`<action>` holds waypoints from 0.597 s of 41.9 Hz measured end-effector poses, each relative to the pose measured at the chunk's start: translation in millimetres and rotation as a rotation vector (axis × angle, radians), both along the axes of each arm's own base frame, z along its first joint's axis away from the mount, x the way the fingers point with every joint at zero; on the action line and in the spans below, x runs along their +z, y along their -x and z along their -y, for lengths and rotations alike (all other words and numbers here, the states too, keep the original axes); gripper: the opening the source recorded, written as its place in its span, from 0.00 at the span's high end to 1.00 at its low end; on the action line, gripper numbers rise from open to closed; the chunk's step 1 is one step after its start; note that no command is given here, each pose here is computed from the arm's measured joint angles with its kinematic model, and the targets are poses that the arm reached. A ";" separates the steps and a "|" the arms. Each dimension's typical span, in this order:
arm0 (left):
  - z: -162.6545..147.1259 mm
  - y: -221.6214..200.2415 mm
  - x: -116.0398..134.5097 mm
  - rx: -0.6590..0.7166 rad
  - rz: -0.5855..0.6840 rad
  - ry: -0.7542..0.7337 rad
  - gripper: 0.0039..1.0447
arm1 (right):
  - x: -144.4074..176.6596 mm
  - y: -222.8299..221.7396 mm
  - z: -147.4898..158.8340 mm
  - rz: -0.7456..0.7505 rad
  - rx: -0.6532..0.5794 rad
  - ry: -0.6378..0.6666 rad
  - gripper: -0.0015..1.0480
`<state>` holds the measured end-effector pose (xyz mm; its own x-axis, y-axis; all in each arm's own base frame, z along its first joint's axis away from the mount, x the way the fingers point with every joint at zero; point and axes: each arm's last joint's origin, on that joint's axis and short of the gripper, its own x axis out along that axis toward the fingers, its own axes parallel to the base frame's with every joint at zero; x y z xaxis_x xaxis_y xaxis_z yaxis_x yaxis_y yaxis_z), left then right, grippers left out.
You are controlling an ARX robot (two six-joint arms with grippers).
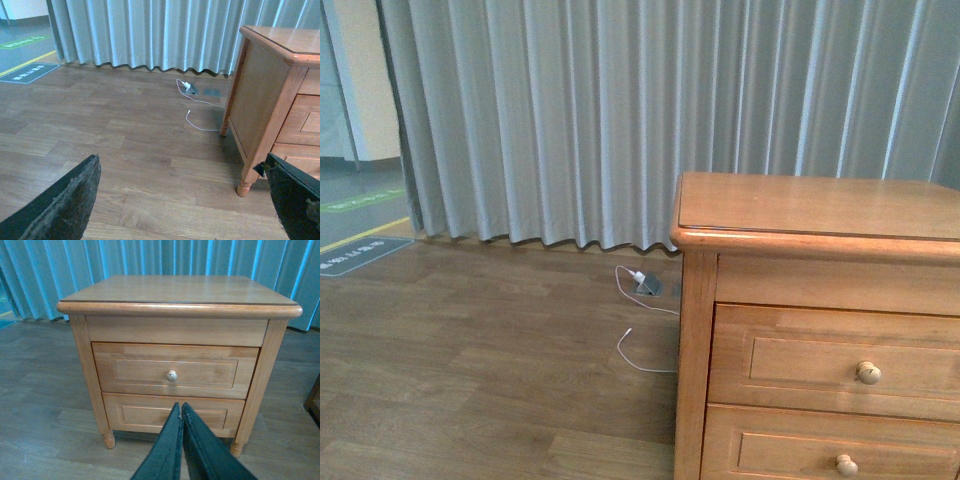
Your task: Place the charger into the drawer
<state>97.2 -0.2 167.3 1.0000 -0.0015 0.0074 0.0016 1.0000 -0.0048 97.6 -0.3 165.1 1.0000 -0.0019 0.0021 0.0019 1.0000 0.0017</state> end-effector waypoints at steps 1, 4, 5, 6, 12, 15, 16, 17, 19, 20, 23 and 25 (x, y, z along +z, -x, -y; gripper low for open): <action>0.0 0.0 0.0 0.000 0.000 0.000 0.05 | 0.0 0.0 0.0 0.000 0.000 0.000 0.92; 0.0 0.0 0.0 0.000 0.000 0.000 0.05 | 0.0 0.0 0.0 0.000 0.000 0.000 0.82; 0.0 0.0 0.0 0.000 0.000 0.000 0.05 | 0.0 0.0 0.0 0.000 0.000 0.000 0.79; 0.0 0.0 0.0 0.000 0.000 0.000 0.05 | 0.0 0.0 0.0 0.000 0.000 0.000 0.75; 0.0 0.0 0.0 0.000 0.000 0.000 0.05 | 0.0 0.0 0.0 0.000 0.000 0.000 0.50; 0.0 0.0 0.0 0.001 0.000 0.000 0.05 | 0.0 0.0 0.0 0.000 0.000 0.000 0.36; -0.1 0.0 0.0 0.003 0.000 0.000 0.05 | 0.0 0.0 0.0 0.000 0.002 0.000 0.31; -0.2 0.0 0.0 0.005 0.000 0.000 0.05 | 0.0 0.0 -0.1 0.000 0.004 0.000 0.28; -0.1 0.0 0.1 0.002 0.001 0.000 0.05 | 0.0 0.0 -0.2 0.000 0.005 0.001 0.19; -0.1 0.0 0.0 0.002 0.000 0.000 0.05 | -0.2 0.0 -0.3 -0.002 0.005 0.001 0.16; 0.0 0.0 0.1 -0.002 0.001 -0.001 0.05 | -0.3 0.0 0.0 -0.003 -0.003 -0.001 0.06; 0.0 0.0 0.1 -0.002 0.001 0.000 0.05 | -0.3 0.0 0.0 -0.003 -0.003 -0.001 0.06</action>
<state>97.1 -0.2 167.4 1.0000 -0.0031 0.0082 0.0031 1.0000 -0.0044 97.6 -0.2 164.8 1.0000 -0.0050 -0.0010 0.0050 1.0000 0.0029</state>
